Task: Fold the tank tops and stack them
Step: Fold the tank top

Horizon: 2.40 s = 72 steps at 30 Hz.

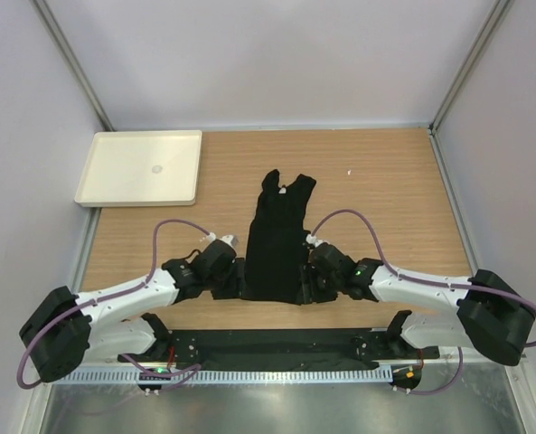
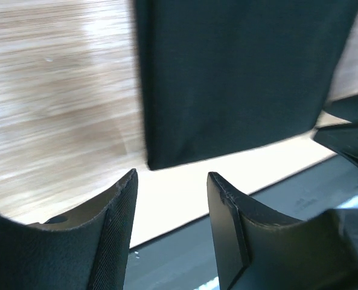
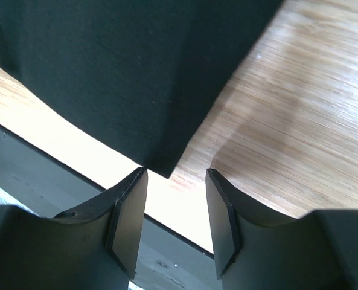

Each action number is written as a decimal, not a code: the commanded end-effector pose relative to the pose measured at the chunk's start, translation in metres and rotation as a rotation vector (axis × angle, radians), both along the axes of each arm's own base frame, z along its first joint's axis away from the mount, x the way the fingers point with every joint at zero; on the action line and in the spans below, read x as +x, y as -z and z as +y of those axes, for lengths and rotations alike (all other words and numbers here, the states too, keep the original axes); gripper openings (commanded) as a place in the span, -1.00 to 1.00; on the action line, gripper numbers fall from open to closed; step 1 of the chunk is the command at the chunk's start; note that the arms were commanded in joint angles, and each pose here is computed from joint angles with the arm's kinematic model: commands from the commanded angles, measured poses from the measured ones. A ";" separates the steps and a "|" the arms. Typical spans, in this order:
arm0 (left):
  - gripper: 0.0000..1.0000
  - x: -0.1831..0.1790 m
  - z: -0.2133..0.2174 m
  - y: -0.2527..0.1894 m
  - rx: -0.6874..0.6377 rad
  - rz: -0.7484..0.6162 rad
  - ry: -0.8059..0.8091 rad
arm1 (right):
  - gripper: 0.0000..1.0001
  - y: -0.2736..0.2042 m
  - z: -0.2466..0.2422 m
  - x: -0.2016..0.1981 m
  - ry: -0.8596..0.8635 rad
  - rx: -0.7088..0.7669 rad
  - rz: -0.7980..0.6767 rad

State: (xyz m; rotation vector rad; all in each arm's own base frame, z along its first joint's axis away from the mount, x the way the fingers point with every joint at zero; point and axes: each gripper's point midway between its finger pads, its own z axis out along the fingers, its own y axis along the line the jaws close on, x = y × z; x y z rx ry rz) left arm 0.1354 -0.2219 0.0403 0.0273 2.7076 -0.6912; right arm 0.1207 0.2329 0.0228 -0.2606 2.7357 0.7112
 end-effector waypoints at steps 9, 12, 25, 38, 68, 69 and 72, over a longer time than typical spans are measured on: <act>-0.04 0.006 0.002 0.022 0.092 0.025 0.020 | -0.10 0.005 0.024 0.005 -0.045 -0.055 -0.051; -0.10 0.006 -0.002 0.021 0.075 0.027 0.028 | -0.16 0.010 0.023 0.002 -0.052 -0.073 -0.048; -1.00 -0.002 -0.007 0.011 0.016 0.035 0.045 | -0.98 0.000 0.016 0.006 -0.018 -0.080 -0.079; -1.00 -0.037 -0.028 -0.047 -0.115 -0.053 0.055 | -0.98 -0.059 0.008 -0.031 -0.127 0.106 -0.066; -1.00 -0.101 -0.090 -0.163 -0.345 -0.200 0.169 | -0.97 -0.180 -0.036 -0.004 0.010 0.130 -0.357; -1.00 -0.104 -0.091 -0.162 -0.345 -0.201 0.175 | -0.98 -0.177 -0.034 -0.002 0.010 0.119 -0.354; -1.00 -0.108 -0.095 -0.163 -0.343 -0.204 0.182 | -0.98 -0.174 -0.031 0.002 0.016 0.102 -0.356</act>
